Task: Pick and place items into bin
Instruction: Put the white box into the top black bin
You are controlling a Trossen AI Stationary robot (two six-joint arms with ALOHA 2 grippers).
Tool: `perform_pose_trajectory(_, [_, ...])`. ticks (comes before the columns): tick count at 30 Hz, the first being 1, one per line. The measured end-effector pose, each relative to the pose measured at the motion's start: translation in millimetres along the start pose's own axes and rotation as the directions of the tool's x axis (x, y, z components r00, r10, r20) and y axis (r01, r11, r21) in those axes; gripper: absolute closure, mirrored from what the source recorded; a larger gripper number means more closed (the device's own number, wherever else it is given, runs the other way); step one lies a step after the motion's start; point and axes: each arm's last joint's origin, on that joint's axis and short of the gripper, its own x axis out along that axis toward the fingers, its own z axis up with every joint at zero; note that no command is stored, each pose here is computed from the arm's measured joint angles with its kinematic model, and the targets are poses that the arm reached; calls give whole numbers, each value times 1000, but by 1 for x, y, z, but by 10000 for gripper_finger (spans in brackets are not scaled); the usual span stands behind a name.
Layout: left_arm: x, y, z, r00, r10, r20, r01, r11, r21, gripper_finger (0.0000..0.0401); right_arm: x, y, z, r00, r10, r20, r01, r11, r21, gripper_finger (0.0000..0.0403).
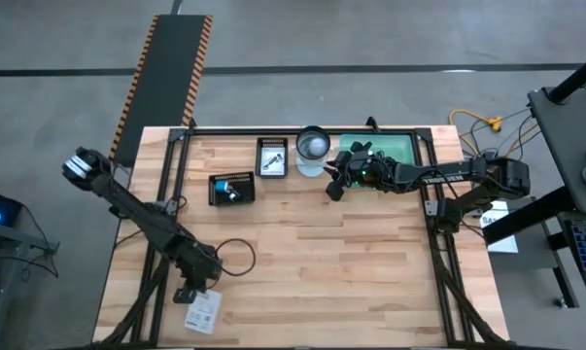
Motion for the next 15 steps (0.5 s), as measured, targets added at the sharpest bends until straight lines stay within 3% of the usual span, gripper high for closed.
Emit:
perform_pose_trajectory(9, [-32, 6, -8, 988, 131, 86, -128, 991, -40, 401, 0, 0, 0, 1000, 0, -1, 0, 1000, 0, 326])
perform_pose_trajectory(15, [-70, -7, -3, 948, 236, 215, -238, 971, -17, 401, 0, 0, 0, 1000, 0, -1, 0, 1000, 0, 332])
